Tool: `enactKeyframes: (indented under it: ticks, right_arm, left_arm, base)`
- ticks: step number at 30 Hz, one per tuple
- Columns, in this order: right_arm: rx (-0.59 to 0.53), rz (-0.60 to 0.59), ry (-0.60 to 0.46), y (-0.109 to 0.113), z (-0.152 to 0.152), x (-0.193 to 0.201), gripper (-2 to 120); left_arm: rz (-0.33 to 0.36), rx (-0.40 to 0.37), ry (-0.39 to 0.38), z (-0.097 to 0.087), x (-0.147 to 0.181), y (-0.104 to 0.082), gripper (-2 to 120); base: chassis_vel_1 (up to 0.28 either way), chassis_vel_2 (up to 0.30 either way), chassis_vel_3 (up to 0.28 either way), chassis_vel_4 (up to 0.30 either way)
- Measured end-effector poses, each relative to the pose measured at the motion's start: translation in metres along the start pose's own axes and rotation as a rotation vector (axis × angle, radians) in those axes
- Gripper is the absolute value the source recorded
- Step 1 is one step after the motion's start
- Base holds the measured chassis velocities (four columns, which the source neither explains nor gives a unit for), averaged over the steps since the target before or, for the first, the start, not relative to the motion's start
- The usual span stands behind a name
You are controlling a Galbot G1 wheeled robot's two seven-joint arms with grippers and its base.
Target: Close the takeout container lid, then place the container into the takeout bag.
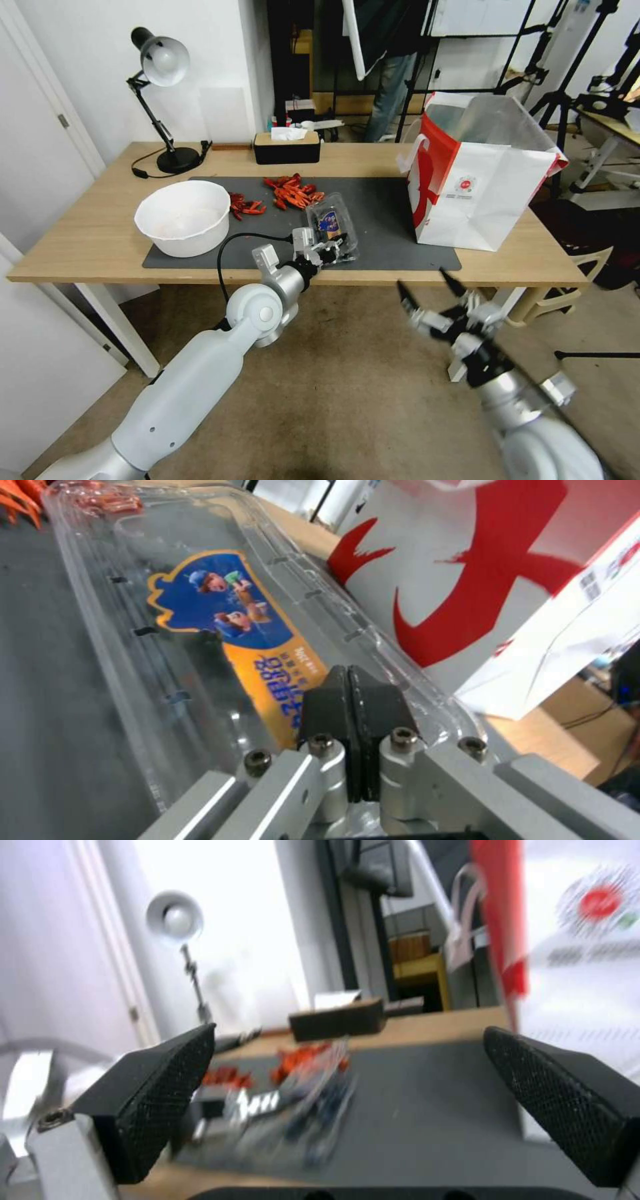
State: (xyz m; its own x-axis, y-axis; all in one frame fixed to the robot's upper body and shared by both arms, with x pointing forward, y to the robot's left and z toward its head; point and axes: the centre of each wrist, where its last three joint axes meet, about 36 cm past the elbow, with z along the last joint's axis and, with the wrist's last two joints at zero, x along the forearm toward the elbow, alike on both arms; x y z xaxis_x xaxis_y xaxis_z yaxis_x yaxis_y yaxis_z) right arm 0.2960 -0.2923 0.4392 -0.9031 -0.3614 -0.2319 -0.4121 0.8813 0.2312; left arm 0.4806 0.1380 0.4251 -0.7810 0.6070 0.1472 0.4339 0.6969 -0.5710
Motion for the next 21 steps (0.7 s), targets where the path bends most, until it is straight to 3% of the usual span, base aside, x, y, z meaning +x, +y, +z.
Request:
enactKeyframes:
  ticks: [10,15,21]
  right_arm:
    - [-0.158,0.056,-0.047,-0.01,-0.022,-0.03,100]
    - [-0.273,0.084,0.026,-0.014,-0.025,-0.054,100]
    - [-0.296,0.08,0.092,-0.025,-0.018,-0.081,100]
  left_arm:
    - [-0.011,-0.082,0.009,0.006,0.0,0.006,0]
    - [-0.015,-0.097,0.008,0.006,0.002,0.009,0]
    - [-0.017,-0.1,0.007,0.005,0.003,0.011,0]
  base:
    - [0.0,0.0,0.0,0.0]
    - [0.0,0.0,0.0,0.0]
    - [0.0,0.0,0.0,0.0]
